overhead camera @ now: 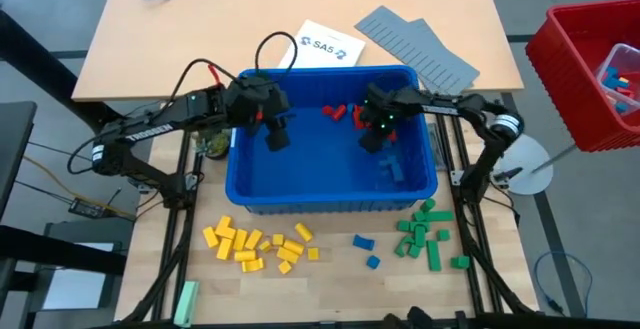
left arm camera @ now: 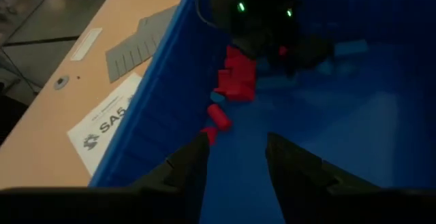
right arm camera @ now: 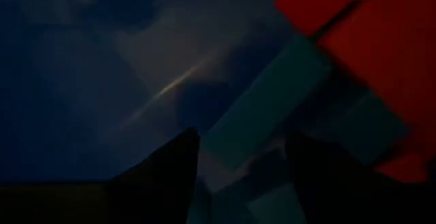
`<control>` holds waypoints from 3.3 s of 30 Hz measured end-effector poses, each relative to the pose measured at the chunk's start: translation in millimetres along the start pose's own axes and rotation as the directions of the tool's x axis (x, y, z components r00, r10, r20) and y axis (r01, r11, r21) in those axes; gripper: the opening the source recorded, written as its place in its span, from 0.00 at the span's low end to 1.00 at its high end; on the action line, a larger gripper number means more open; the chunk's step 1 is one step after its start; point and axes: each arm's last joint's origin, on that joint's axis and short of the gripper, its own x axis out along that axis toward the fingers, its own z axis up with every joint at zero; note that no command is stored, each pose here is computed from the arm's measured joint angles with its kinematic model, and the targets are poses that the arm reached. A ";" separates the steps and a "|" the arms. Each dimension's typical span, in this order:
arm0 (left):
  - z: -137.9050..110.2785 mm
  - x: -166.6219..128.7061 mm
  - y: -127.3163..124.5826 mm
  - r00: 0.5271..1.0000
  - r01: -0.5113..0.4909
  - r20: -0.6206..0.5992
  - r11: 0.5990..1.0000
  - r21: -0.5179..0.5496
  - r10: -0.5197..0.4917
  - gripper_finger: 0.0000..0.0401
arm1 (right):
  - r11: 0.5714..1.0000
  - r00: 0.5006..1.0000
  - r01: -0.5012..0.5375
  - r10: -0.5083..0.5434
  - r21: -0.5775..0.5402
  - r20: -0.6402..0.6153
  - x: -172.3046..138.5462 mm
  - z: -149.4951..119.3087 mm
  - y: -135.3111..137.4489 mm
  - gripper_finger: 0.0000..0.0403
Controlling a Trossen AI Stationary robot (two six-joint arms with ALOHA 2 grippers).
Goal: Sort blocks
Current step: Remove the blue block from the blue bin
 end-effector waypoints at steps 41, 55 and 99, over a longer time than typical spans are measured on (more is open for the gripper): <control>-1.3 3.1 5.6 1.000 -0.018 -0.008 1.000 -0.003 0.018 0.39 | 0.932 0.867 -0.179 0.301 -0.316 0.396 -124.6 -32.6 77.9 0.27; -1.5 3.1 5.6 1.000 -0.017 -0.010 1.000 -0.006 0.017 0.39 | 0.769 0.751 -0.398 0.586 -0.500 0.303 -175.8 -133.7 196.0 0.27; -3.9 3.2 4.9 0.999 -0.012 -0.034 0.999 -0.050 0.011 0.39 | 0.894 0.948 -0.220 0.290 -0.391 0.129 -135.0 -186.3 262.3 0.59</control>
